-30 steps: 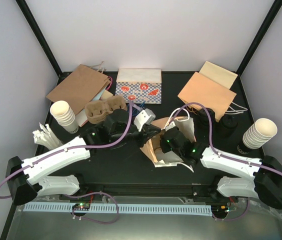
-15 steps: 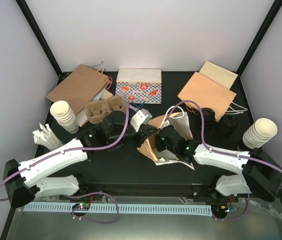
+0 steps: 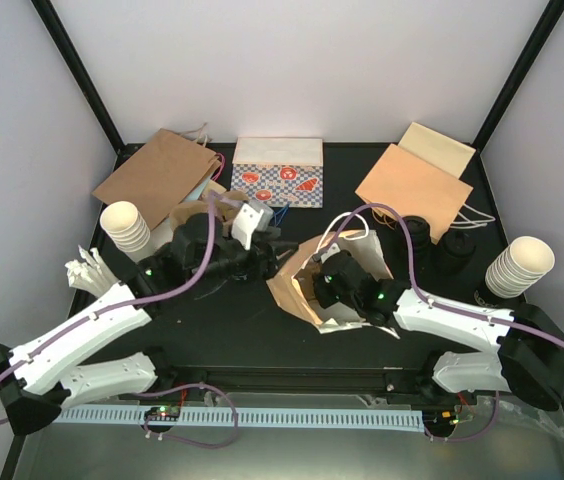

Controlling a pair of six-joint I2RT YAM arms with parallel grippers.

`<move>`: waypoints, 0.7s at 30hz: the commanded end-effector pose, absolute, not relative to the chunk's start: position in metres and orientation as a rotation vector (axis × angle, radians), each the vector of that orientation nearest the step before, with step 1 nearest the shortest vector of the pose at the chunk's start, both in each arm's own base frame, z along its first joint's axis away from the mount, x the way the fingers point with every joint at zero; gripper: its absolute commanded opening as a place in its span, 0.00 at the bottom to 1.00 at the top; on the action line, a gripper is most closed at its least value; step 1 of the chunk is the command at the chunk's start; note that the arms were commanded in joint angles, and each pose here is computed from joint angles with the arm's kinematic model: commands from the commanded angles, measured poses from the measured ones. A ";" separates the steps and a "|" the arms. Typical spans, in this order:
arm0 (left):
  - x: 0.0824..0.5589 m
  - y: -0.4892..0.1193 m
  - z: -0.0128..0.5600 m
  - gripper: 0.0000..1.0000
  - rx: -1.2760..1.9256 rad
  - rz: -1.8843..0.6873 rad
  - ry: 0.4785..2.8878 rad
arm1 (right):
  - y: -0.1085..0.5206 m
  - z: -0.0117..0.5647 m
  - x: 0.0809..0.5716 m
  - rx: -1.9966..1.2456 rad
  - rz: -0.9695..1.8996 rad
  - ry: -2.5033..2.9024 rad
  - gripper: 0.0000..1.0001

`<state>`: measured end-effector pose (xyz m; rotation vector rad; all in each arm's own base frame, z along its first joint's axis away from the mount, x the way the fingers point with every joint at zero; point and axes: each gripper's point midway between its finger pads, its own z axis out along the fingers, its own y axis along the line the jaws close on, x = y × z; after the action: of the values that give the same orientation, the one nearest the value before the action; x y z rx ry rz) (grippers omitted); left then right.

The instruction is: Pack the takeout coffee

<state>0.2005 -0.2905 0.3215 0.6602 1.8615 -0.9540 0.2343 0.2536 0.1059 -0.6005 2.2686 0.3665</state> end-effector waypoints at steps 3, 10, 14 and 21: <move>0.239 -0.243 0.316 0.67 0.420 -0.819 2.051 | 0.256 0.091 0.215 -0.667 0.373 2.330 0.23; 0.249 -0.240 0.282 0.68 0.432 -0.763 2.151 | 0.262 0.089 0.193 -0.651 0.396 2.305 0.22; 0.235 -0.260 0.287 0.70 0.582 -0.883 2.111 | 0.267 0.092 0.181 -0.633 0.382 2.265 0.22; 0.184 -0.274 0.314 0.69 0.862 -0.931 1.985 | 0.279 0.095 0.179 -0.624 0.367 2.246 0.22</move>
<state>0.2207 -0.2670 0.2816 0.6701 2.1123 -0.8850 0.1776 0.2817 0.1035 -0.6630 2.2181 0.4103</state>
